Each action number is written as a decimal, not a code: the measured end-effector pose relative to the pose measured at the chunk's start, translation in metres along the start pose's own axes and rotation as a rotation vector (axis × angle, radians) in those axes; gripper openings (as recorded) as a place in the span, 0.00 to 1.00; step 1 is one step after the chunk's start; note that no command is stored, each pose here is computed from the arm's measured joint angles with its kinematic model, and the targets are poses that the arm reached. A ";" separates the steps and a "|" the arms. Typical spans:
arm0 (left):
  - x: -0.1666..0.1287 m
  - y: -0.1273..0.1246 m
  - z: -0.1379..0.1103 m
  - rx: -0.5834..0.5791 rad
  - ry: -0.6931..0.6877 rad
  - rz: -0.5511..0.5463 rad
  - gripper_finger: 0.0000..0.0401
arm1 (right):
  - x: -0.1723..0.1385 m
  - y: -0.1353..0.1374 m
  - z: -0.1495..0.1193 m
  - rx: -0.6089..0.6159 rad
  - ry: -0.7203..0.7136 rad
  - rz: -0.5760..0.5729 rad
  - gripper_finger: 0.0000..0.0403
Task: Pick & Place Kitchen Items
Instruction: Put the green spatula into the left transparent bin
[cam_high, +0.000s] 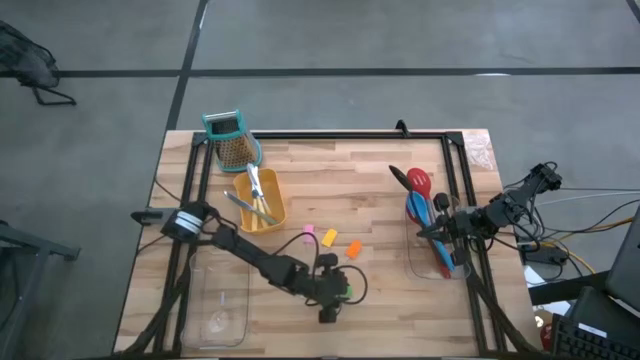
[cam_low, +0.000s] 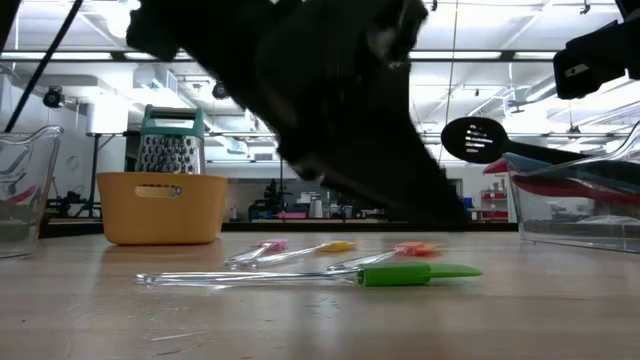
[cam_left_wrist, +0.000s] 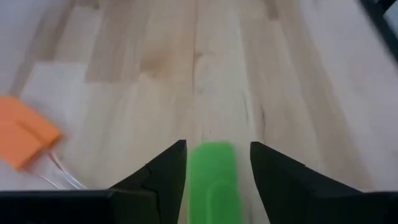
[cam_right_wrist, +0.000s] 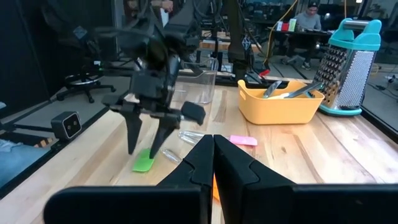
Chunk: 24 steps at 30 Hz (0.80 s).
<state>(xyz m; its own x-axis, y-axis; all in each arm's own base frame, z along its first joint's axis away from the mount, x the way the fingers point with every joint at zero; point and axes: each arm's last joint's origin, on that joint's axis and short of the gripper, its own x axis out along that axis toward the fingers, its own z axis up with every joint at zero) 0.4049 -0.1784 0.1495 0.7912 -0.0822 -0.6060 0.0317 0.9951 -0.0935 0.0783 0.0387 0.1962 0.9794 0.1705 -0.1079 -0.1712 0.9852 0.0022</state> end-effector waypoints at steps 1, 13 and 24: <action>0.002 0.000 -0.002 0.002 0.007 0.002 0.46 | 0.000 0.000 0.000 -0.002 0.001 0.001 0.02; 0.023 0.002 -0.021 0.025 0.038 0.017 0.46 | 0.000 0.000 0.000 0.000 0.001 0.001 0.02; 0.025 0.005 -0.025 0.058 0.066 0.058 0.30 | 0.000 0.000 0.000 -0.001 0.001 0.001 0.02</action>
<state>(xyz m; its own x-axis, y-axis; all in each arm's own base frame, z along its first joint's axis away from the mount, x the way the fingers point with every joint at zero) 0.4090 -0.1766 0.1139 0.7505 -0.0260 -0.6604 0.0237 0.9996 -0.0124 0.0782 0.0387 0.1961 0.9792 0.1716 -0.1086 -0.1725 0.9850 0.0010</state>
